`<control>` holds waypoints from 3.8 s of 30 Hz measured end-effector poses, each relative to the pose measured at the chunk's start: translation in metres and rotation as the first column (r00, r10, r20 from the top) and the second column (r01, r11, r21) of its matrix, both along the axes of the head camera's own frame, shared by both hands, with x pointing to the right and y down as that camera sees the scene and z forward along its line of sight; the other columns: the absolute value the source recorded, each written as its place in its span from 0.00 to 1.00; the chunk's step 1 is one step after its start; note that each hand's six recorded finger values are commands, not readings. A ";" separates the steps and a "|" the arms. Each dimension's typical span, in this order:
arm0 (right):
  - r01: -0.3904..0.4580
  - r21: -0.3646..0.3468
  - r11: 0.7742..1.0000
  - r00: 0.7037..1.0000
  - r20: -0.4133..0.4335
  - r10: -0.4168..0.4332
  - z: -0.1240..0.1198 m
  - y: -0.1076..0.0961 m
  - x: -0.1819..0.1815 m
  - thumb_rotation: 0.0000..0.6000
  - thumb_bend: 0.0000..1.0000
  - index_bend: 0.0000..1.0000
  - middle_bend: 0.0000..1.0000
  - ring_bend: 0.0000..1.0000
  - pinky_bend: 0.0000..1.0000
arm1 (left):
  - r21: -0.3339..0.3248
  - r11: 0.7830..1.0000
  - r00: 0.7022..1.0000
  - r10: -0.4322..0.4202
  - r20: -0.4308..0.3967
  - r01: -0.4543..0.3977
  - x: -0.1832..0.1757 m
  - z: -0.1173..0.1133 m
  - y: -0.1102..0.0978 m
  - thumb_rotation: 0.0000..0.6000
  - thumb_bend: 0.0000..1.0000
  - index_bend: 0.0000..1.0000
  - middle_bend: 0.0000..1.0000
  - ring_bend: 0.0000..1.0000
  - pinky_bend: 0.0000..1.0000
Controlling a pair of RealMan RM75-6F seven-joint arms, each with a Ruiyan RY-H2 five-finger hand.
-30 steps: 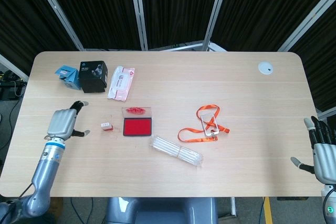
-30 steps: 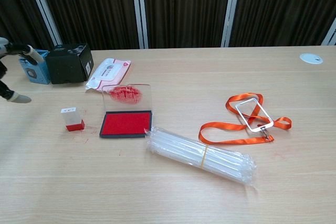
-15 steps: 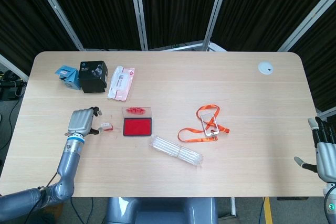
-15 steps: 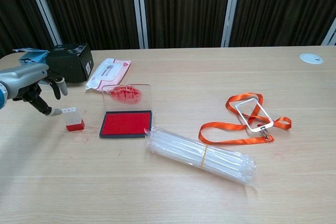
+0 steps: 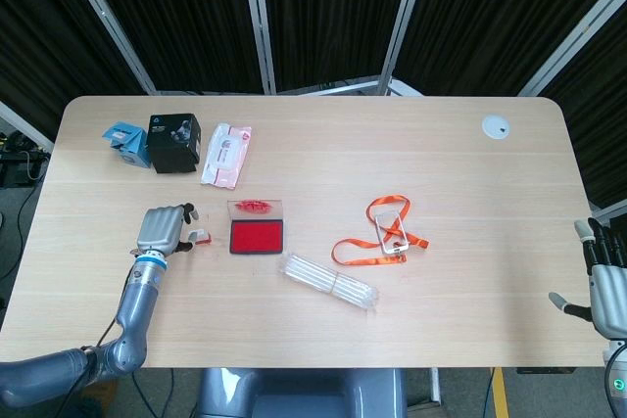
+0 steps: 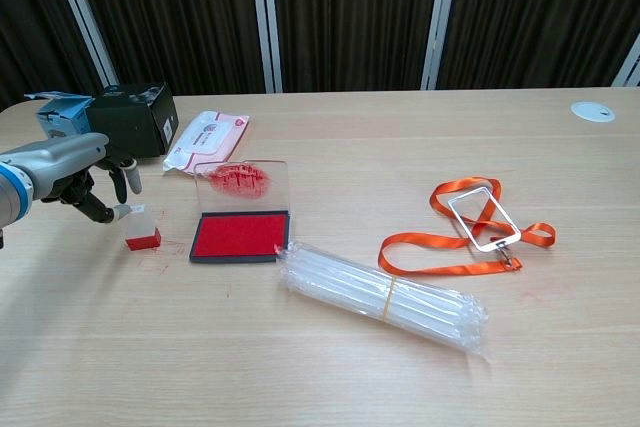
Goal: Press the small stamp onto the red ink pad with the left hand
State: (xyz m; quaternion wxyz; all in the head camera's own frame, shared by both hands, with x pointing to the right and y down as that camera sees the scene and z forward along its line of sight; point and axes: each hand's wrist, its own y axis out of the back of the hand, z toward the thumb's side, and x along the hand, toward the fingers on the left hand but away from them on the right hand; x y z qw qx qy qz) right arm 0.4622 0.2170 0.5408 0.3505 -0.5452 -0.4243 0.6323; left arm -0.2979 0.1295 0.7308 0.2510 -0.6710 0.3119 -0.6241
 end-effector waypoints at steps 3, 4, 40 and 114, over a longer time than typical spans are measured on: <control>-0.002 -0.001 1.000 1.000 0.000 0.002 0.000 0.000 0.001 1.00 0.00 0.00 0.00 0.00 0.00 | -0.006 1.000 1.000 0.004 -0.001 -0.004 0.003 0.002 0.002 1.00 0.34 0.38 0.40 0.83 0.87; -0.003 -0.001 1.000 1.000 0.001 0.003 0.000 0.000 0.001 1.00 0.00 0.00 0.00 0.00 0.00 | -0.008 1.000 1.000 0.004 -0.002 -0.004 0.003 0.002 0.002 1.00 0.33 0.38 0.40 0.83 0.87; -0.023 -0.016 1.000 1.000 0.002 0.023 0.004 -0.002 0.007 1.00 0.00 0.00 0.00 0.00 0.00 | -0.015 1.000 1.000 0.018 0.021 -0.018 0.012 0.010 0.009 1.00 0.33 0.42 0.44 0.82 0.87; -0.100 -0.045 0.994 0.995 -0.024 0.099 0.017 -0.009 0.027 1.00 0.00 0.00 0.00 0.00 0.00 | -0.015 0.956 0.954 0.291 -0.074 -0.293 0.100 0.026 -0.004 1.00 0.39 0.57 0.54 0.81 0.86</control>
